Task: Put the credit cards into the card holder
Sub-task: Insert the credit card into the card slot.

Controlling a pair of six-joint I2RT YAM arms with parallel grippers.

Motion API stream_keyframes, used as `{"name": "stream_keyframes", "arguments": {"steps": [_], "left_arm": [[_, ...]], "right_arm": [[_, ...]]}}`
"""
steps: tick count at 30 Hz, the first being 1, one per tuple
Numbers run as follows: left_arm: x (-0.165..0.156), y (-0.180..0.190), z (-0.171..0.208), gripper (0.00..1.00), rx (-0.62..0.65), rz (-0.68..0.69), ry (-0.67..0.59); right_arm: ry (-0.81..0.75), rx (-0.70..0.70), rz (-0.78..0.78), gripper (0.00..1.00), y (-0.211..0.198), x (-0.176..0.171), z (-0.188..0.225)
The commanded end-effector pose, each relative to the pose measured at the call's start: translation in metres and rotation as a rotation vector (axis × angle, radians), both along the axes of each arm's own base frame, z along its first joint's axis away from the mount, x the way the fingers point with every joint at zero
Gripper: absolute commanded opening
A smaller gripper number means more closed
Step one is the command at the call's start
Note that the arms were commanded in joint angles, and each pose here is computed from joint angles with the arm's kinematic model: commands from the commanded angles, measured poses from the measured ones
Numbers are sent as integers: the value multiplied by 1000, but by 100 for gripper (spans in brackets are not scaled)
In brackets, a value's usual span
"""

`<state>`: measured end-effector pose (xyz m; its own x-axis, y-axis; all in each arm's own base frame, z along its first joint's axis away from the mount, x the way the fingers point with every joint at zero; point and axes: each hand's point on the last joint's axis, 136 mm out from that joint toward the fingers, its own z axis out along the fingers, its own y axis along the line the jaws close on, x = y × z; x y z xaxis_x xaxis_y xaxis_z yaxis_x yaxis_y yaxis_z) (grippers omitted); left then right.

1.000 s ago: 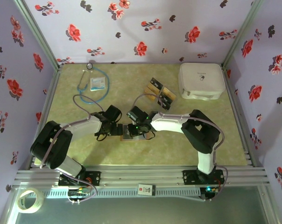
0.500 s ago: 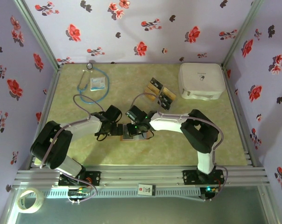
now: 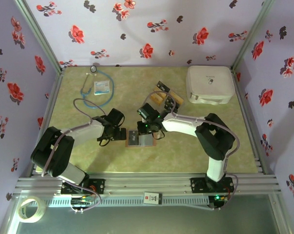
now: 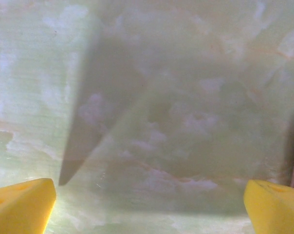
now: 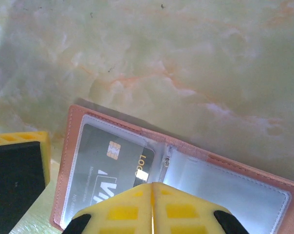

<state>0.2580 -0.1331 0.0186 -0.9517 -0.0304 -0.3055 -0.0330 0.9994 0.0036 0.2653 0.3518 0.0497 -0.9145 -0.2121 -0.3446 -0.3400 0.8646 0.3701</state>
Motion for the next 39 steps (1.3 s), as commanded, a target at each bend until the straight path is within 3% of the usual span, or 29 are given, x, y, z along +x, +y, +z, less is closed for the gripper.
{"name": "stream_keyframes", "arguments": {"steps": [1,30,39], "left_arm": [[7,-1,7,100,5,-19,-7],[5,-4,-7,100,11,-30,28],[6,-5,3,100,3,-38,14]], "right_arm": [[-4,-33,11,7,0,3,-4],[62,-18,44,7,25,0,-25],[33,10,53,7,29,1,-1]]}}
